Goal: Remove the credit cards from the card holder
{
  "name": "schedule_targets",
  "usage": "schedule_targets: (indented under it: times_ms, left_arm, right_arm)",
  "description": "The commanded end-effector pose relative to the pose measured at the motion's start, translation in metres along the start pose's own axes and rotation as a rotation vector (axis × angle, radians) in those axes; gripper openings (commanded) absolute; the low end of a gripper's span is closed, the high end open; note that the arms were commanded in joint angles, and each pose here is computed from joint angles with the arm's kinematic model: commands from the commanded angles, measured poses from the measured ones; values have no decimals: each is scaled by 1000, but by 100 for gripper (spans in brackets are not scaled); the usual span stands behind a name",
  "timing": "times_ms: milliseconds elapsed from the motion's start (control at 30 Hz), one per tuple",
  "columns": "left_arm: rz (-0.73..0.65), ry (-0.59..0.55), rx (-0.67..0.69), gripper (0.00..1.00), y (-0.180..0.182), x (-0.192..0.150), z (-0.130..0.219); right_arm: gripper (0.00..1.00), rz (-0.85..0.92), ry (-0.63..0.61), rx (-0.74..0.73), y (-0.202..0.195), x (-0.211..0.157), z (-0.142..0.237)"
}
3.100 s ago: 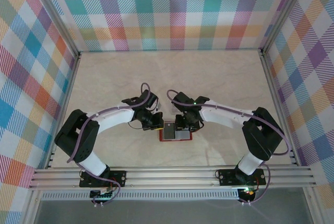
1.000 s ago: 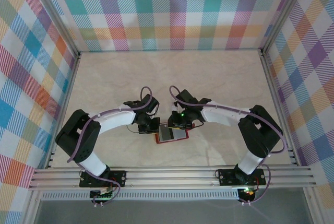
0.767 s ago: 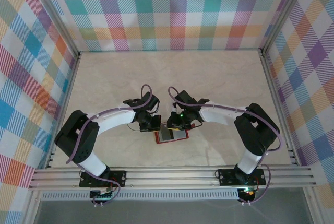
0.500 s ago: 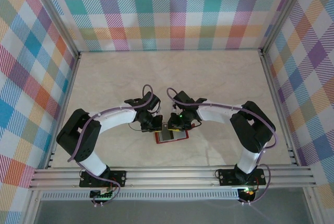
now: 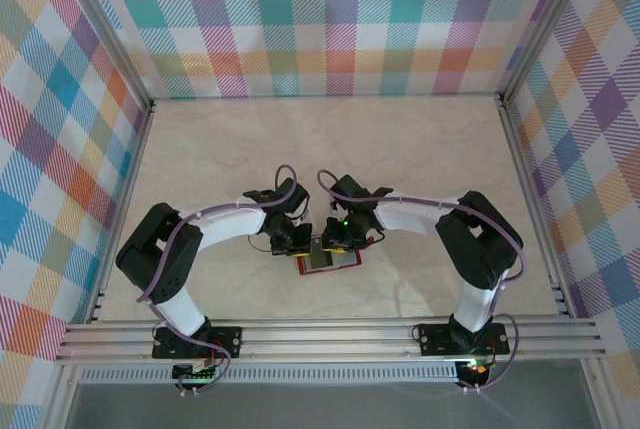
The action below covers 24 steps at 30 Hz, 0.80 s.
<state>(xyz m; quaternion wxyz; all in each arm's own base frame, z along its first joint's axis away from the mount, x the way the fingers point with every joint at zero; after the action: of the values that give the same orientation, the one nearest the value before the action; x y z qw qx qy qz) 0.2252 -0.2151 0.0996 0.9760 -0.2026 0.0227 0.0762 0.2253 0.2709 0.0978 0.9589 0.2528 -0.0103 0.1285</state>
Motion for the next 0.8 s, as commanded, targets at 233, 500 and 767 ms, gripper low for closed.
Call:
schedule_targets:
  times_ms: [233, 500, 767]
  left_arm:
    - [-24, 35, 137, 3, 16, -5, -16]
    - [-40, 57, 188, 2, 20, -3, -24]
    - [-56, 55, 238, 1, 23, -1, -25]
  right_arm:
    - [24, 18, 18, 39, 3, 4, -4]
    - [24, -4, -6, 161, 4, 4, -4]
    - [22, -36, -21, 205, -3, 1, -2]
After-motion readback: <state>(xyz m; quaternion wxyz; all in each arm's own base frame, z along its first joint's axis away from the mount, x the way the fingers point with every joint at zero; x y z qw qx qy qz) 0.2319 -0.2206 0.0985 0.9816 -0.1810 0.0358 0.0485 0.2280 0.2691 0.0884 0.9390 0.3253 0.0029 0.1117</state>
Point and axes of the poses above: each hand's point on the last joint's axis, 136 mm out from that joint toward the fingers, its own z axis back along the fingers, its own y axis along the line the jaws close on, x = y × z, the point moved 8 cm from there along z, back along the fingers, and after that the axes turned 11 degrees about z, right-handed, at the moved point
